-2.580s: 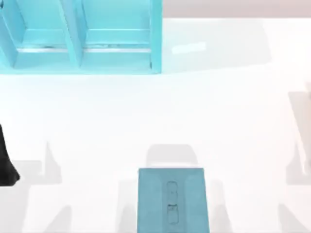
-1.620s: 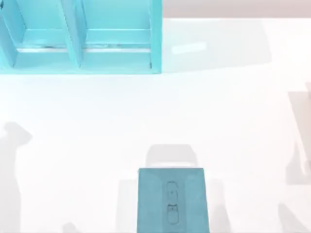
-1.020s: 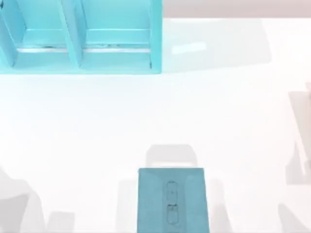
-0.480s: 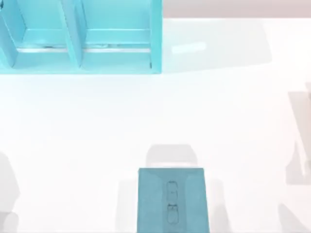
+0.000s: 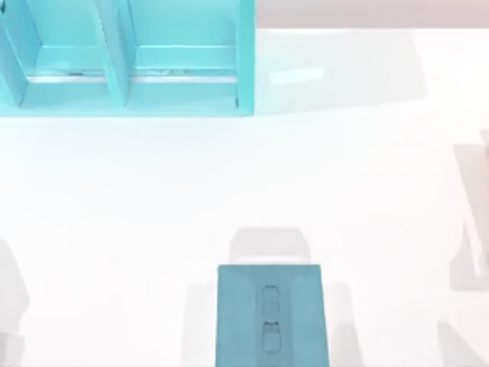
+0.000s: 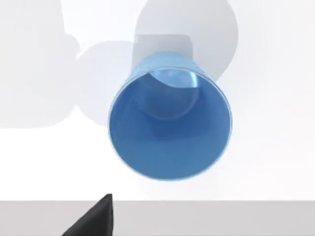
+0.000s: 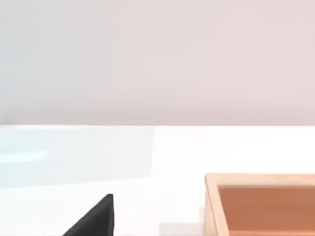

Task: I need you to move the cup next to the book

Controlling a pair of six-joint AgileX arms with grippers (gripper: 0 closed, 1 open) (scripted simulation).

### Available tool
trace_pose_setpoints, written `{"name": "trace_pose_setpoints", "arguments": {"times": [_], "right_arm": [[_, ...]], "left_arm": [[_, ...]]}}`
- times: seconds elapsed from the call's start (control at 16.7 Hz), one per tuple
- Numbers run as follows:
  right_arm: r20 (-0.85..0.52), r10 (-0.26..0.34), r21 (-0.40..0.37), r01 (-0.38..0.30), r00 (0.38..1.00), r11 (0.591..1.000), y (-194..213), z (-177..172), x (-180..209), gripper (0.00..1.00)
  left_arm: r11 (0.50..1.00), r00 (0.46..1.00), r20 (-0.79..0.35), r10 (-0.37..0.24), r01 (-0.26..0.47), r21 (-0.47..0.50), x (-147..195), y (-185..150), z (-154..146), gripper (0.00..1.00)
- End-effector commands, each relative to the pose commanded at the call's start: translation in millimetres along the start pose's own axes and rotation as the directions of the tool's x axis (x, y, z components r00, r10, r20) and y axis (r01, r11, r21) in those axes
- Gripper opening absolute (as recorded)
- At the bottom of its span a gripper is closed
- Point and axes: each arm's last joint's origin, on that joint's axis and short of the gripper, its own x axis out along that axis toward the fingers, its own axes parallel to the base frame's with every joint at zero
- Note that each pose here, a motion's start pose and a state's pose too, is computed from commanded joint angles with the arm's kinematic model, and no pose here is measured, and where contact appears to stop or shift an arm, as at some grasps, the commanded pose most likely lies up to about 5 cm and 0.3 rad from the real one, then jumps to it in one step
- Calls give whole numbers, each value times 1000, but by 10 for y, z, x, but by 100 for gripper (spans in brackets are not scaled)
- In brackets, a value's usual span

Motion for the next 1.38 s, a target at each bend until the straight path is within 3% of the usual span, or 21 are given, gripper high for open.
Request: {"name": "trace_pose_setpoints", "arguments": {"times": [0.54,0.84,1.38], "right_arm": [[0,0,0,0,1000,1000,0,0,0,100],[0,0,0,0,1000,1000,0,0,0,100],[0,0,0,0,1000,1000,0,0,0,100]], "left_arm": [[1000,1000,-2,3,-3,-2,897,3,-17,100],[1000,1000,0,1,-1,-2,953,-8,-9,100],[1000,1000,0,1,-1,-2,953,-8,-9,32]]}}
